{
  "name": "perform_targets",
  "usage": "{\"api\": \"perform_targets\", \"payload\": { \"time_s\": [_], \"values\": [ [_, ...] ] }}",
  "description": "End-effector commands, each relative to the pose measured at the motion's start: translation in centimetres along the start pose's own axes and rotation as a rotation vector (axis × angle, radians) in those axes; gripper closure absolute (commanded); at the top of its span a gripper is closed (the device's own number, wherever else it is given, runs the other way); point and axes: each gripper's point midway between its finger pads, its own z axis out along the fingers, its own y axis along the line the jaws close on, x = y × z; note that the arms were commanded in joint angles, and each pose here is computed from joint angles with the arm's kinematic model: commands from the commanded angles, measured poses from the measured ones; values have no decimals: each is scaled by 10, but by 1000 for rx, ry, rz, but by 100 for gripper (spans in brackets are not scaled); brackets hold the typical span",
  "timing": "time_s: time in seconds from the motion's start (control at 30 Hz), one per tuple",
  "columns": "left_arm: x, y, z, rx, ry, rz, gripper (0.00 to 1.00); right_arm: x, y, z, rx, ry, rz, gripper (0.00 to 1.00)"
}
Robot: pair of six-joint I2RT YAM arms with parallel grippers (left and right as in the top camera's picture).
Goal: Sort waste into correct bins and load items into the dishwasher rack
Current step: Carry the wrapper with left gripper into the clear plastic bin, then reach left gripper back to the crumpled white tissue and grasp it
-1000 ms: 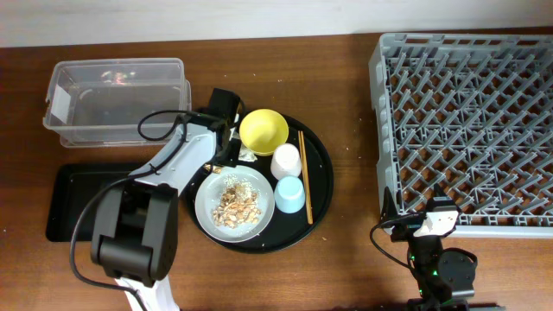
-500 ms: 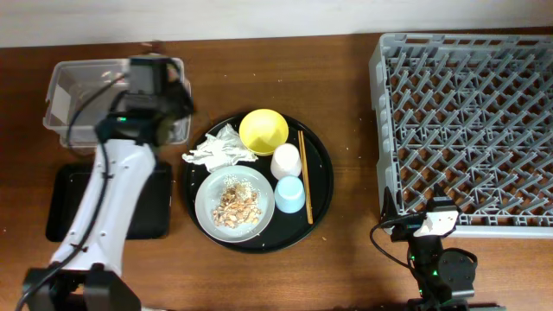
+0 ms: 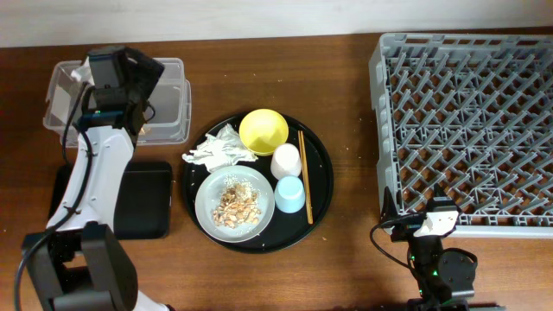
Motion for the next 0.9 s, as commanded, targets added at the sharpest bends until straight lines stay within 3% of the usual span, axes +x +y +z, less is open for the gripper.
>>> {"api": "perform_targets", "payload": {
  "time_s": [0.0, 0.03, 0.1, 0.13, 0.2, 0.3, 0.57, 0.8, 0.87],
  "values": [
    [29, -69, -45, 373, 222, 171, 3, 3, -3, 0, 15, 6, 5, 2],
    [54, -97, -81, 571, 352, 281, 6, 3, -3, 0, 15, 6, 5, 2],
    [93, -88, -89, 555, 452, 423, 31, 3, -3, 0, 15, 6, 5, 2],
    [119, -60, -83, 386, 501, 494, 37, 3, -3, 0, 15, 6, 5, 2],
    [137, -26, -78, 100, 457, 631, 43, 3, -3, 0, 15, 6, 5, 2],
    [146, -10, -78, -119, 349, 791, 45, 3, -3, 0, 15, 6, 5, 1],
    [212, 47, -1, -296, 491, 815, 57, 3, -3, 0, 15, 6, 5, 2],
    [227, 74, 26, -383, 490, 807, 60, 3, -3, 0, 15, 6, 5, 2],
    [224, 67, 28, -367, 474, 801, 78, 3, -3, 0, 15, 6, 5, 2]
  ]
}}
